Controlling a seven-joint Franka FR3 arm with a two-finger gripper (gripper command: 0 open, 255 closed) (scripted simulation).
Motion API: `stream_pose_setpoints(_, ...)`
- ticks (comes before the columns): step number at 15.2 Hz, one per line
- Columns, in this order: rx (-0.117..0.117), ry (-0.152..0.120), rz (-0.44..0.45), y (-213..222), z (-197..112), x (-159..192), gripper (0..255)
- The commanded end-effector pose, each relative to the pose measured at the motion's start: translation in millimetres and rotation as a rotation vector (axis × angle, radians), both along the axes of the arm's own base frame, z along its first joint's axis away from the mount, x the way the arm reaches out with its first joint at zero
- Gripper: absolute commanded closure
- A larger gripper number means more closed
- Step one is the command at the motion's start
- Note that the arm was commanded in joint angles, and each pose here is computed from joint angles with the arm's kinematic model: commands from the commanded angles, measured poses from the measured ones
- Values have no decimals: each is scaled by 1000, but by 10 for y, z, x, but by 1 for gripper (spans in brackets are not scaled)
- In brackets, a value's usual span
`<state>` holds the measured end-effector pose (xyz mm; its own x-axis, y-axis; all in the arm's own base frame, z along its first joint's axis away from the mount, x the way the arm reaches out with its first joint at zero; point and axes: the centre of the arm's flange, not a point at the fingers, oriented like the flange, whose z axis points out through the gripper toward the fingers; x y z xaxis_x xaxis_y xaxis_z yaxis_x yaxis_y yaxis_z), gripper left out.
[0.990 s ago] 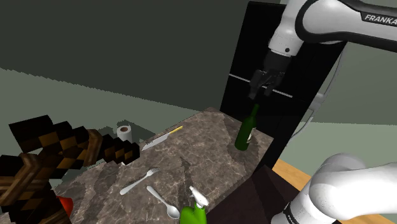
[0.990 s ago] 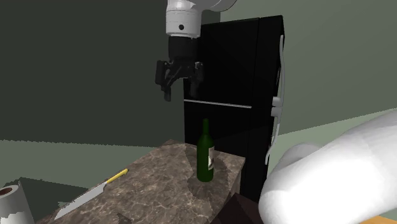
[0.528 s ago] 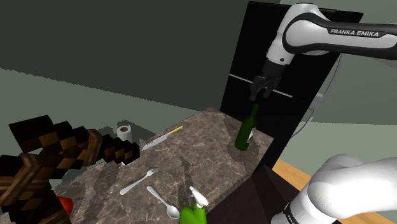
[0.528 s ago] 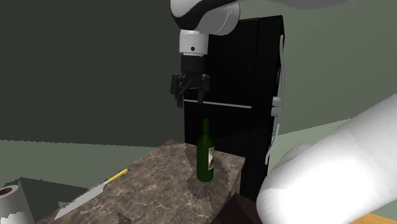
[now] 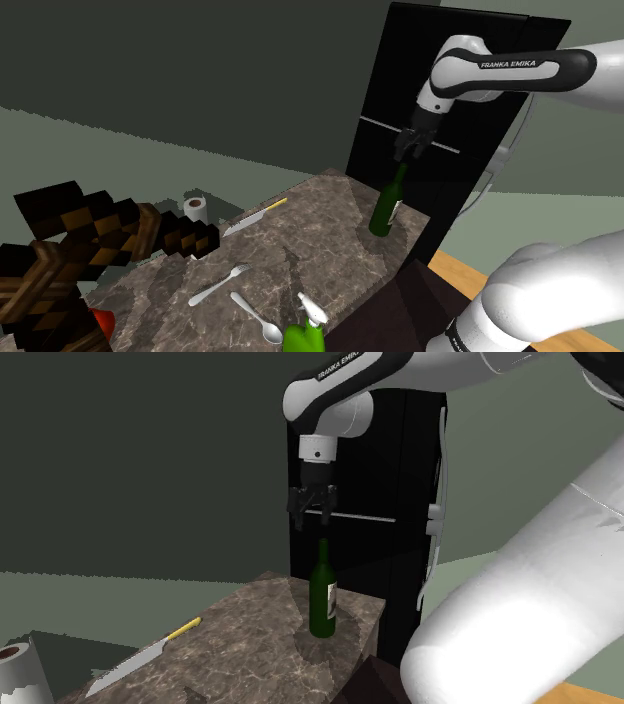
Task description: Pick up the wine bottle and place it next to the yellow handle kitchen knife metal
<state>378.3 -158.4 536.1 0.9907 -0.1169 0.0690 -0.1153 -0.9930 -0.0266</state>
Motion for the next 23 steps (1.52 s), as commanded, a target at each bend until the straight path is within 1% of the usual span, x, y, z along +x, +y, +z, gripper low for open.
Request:
stream_pose_setpoints(1, 1, 3, 0, -235, -127, 96, 0)
stream_pose_setpoints(9, 13, 13, -2, -1123, -612, 460, 0)
stream_pose_setpoints(10, 13, 13, -2, -1173, -640, 481, 0)
stream_pose_setpoints(17, 13, 13, -2, -1161, -1008, 502, 0)
stream_pose_setpoints(23, 13, 13, -2, -1161, -1039, 504, 0)
